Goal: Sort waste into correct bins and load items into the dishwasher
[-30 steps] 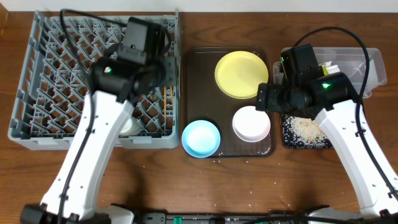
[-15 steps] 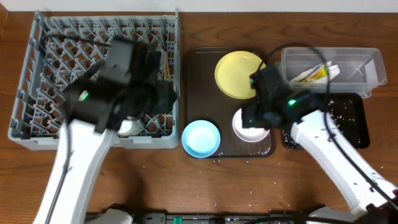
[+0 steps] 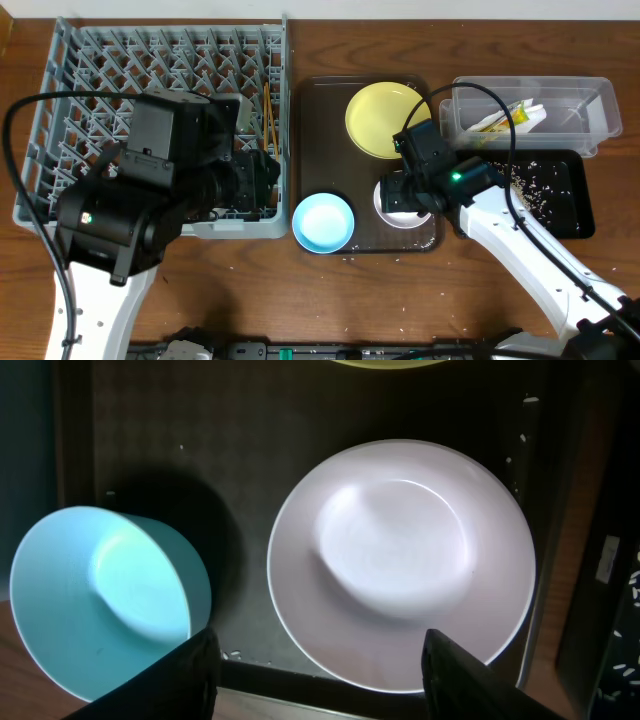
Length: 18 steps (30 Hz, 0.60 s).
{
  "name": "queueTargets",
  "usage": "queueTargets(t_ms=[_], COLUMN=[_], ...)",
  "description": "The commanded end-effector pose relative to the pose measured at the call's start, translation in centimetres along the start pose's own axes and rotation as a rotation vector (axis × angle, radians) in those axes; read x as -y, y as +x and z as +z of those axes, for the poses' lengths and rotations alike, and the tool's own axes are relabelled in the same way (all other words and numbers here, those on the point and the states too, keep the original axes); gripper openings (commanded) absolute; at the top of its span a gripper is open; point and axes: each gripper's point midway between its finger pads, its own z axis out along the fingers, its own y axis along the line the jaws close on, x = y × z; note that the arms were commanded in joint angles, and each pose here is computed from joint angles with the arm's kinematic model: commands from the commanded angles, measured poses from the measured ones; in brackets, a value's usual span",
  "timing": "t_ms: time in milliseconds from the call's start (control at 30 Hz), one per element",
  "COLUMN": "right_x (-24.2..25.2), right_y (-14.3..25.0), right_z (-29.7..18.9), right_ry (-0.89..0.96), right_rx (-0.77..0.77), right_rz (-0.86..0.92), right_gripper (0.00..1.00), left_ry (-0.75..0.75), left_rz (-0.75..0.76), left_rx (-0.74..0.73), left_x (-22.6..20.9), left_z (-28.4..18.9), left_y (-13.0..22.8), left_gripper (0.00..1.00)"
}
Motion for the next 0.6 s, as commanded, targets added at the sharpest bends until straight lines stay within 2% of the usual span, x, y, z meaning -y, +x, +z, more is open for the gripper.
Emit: queueTargets(t_ms=[0,233,367,433,567], right_x=[-0.5,-1.0,-0.8,-0.4,1.1], right_y=[0.4,-0.3,-0.7,-1.4,-3.7], right_z=[0.2,0.2,-0.4,-1.5,-6.2], right_ry=[-0.001,-0.017,-0.023,-0.032,-0.076], right_rx=[-0.01,0.022,0.037,0.074,0.203], right_rz=[-0.061,-0.07,-0.059,-0.024,0.059], right_gripper=[0.64,0.68,0.63,0.72,0.79], left_ry=[0.072,-0.007,-0.003,-0.008,0.083], left_rz=[0.032,0.072,0.056,0.047,0.048], left_rx=[-0.002,0.17,0.133,0.097,0.01], left_x=[1.3,0.3,0.1,-0.3,0.7], left_z=[-0.9,-4.5,-3.9,-2.7,0.6], left_y=[0.6,-0.1,0.9,1.5,2.5], left_gripper=[0.51,0.51,0.51,0.51,0.52])
